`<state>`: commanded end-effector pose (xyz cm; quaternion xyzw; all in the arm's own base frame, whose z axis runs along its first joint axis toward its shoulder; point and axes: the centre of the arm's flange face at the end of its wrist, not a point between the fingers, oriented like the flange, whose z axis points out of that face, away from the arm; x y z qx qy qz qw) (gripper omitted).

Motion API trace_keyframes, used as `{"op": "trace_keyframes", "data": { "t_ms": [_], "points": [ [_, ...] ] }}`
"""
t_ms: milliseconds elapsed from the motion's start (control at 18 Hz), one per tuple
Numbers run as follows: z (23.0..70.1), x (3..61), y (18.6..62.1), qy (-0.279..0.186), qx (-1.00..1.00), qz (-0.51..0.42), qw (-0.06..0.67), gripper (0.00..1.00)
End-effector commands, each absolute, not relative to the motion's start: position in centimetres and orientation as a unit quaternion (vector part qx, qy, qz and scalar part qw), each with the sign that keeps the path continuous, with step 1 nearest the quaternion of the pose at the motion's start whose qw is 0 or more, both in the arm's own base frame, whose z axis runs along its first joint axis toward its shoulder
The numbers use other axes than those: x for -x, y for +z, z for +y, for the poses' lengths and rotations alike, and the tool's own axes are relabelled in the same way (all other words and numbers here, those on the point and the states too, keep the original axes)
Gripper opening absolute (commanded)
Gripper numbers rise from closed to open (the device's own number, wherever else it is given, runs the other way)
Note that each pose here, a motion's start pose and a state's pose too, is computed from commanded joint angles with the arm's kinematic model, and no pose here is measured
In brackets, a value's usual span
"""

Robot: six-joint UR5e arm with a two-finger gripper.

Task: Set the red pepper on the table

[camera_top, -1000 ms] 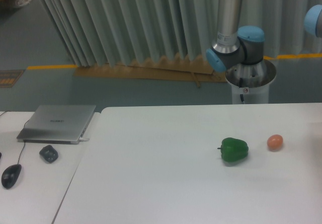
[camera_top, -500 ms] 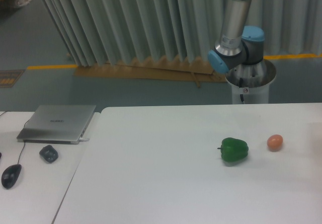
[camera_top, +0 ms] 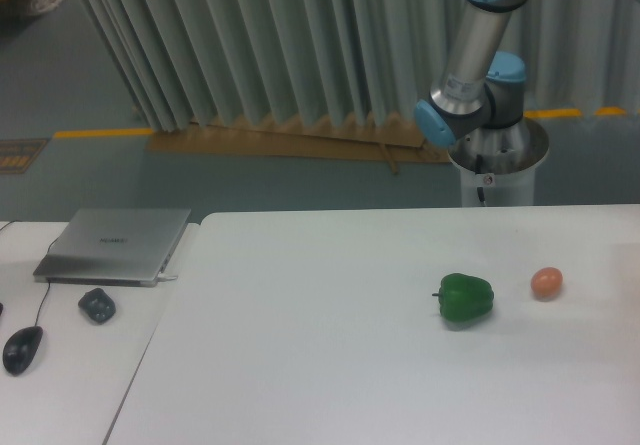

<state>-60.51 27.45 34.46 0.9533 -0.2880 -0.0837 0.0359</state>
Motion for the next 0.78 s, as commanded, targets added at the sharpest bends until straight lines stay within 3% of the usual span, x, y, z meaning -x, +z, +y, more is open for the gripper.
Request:
{"op": "trace_keyframes", "data": {
  "t_ms": [222, 611, 778],
  "points": [
    [26.7, 60.7, 33.7, -0.072, -0.943, -0.311, 0.093, 1.0],
    [27.1, 61.2, 31.4, -0.07, -0.941, -0.315, 0.104, 1.0],
    [26.9, 61.2, 30.7, -0.06, -0.933, -0.322, 0.146, 1.0]
  ]
}}
